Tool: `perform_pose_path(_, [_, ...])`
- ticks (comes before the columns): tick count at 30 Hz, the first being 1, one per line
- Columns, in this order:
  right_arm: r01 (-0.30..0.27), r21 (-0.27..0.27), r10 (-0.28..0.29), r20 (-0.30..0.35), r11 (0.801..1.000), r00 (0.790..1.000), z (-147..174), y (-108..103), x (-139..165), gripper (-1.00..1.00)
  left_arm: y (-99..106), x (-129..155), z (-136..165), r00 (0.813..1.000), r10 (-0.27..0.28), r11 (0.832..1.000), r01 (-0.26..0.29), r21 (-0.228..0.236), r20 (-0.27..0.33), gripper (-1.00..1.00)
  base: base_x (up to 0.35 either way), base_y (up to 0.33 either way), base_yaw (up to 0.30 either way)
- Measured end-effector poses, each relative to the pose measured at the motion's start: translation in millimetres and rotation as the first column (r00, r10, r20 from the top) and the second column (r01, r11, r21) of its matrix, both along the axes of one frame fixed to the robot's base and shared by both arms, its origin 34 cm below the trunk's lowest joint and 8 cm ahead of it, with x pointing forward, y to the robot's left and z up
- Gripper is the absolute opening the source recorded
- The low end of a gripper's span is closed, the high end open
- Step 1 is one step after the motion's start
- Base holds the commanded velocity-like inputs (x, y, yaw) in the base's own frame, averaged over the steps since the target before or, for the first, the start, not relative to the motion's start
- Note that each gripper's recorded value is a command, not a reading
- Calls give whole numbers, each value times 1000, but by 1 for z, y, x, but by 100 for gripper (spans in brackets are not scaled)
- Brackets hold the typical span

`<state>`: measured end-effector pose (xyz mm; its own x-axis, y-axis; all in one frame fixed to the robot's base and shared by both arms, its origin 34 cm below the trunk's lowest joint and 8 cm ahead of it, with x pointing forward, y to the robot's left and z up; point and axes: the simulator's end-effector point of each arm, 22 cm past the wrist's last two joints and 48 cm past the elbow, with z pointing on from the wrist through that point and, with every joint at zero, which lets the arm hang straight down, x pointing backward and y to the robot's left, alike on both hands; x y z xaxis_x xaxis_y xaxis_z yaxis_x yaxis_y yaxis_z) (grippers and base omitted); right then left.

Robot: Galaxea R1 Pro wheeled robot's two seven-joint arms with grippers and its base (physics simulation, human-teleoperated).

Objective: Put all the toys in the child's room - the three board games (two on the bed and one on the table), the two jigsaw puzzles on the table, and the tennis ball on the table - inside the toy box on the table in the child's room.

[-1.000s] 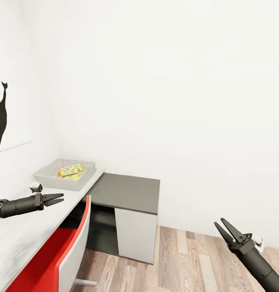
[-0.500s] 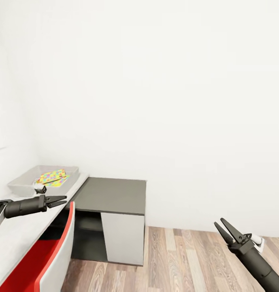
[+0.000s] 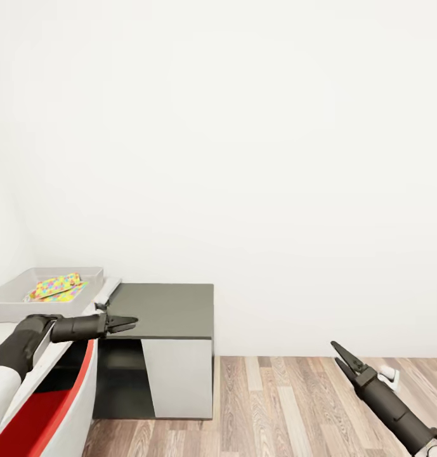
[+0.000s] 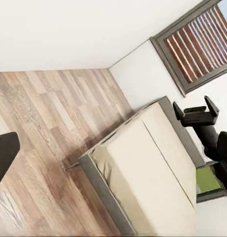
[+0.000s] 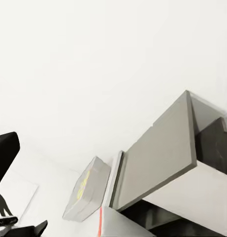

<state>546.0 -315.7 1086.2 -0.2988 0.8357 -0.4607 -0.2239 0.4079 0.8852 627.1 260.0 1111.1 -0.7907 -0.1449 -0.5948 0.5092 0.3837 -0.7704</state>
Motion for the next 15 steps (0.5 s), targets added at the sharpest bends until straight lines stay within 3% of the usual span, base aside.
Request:
perform_pose_path(3, [48, -41, -51, -95, 998, 994, -19, -10, 11, 100, -14, 10, -38, 999, 33, 991, -27, 130, -44, 100, 0, 0, -11])
perform_pose_path(6, [72, -111, -97, -232, 991, 968, -55, -12, 16, 100, -24, 22, -85, 990, 110, 956, -82, 281, -85, 100, 0, 0, -3])
perform_pose_path(10, [25, -204, -94, -334, 979, 938, -87, 6, 14, 100, -17, 11, -142, 965, 189, 915, -107, 388, -180, 100, 0, 0, -1])
perform_pose_path(12, [-42, -292, -90, -421, 955, 902, -122, 24, 7, 100, -9, -5, -181, 939, 236, 888, -104, 448, -250, 100, 0, 0, 0])
perform_pose_path(14, [-121, -406, -131, -540, 906, 831, -177, 31, -12, 100, -2, -22, -220, 917, 283, 847, -102, 522, -281, 100, 0, 0, 0])
perform_pose_path(15, [-143, -431, -148, -572, 891, 807, -194, 30, -19, 100, 0, -26, -230, 912, 297, 834, -103, 542, -282, 100, 0, 0, 0])
